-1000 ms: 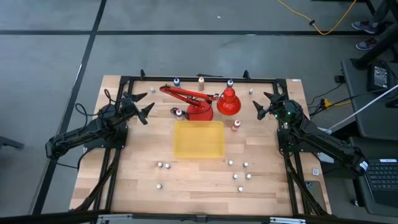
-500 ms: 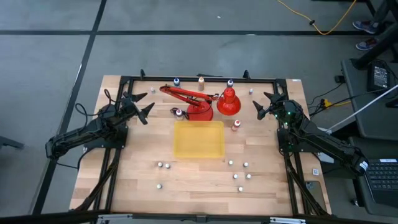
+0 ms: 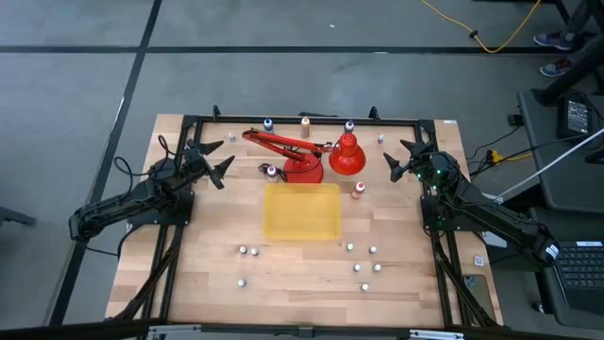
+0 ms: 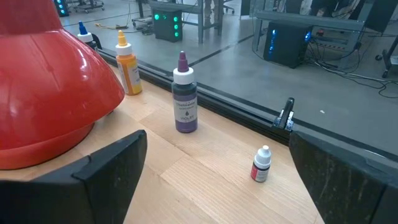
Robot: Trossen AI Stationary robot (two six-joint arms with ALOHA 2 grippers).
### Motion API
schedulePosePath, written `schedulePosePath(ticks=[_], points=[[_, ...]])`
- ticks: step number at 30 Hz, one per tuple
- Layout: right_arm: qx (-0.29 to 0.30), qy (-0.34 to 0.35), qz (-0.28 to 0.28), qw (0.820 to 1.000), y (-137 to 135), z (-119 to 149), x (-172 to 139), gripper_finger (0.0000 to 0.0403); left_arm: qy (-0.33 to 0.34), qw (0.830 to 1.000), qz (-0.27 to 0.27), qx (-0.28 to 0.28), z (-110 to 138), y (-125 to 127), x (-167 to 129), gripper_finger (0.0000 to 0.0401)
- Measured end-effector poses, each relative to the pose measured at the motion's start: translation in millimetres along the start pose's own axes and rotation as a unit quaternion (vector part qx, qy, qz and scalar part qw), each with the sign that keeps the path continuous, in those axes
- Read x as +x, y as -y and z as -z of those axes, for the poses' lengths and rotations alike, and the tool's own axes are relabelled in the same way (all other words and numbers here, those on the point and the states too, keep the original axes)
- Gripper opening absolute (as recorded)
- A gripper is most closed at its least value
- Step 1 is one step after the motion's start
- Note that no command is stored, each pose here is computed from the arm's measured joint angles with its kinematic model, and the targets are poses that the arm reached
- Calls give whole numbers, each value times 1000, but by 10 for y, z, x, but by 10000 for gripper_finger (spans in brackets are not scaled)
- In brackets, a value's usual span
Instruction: Pick & Place food coloring
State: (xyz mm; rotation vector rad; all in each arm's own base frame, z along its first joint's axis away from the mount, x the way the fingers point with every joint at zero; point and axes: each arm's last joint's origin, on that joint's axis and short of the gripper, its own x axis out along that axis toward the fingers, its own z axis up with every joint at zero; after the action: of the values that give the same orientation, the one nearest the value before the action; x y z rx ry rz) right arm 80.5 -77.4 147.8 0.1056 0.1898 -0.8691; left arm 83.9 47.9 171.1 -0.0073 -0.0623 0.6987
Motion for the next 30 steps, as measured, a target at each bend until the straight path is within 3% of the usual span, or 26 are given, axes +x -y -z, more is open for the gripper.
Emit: schedulePosePath(ticks=[30], points=[[0,0,0,1000,0,0,0,393,2,1000,-10,-7,-3,-6,0,311]])
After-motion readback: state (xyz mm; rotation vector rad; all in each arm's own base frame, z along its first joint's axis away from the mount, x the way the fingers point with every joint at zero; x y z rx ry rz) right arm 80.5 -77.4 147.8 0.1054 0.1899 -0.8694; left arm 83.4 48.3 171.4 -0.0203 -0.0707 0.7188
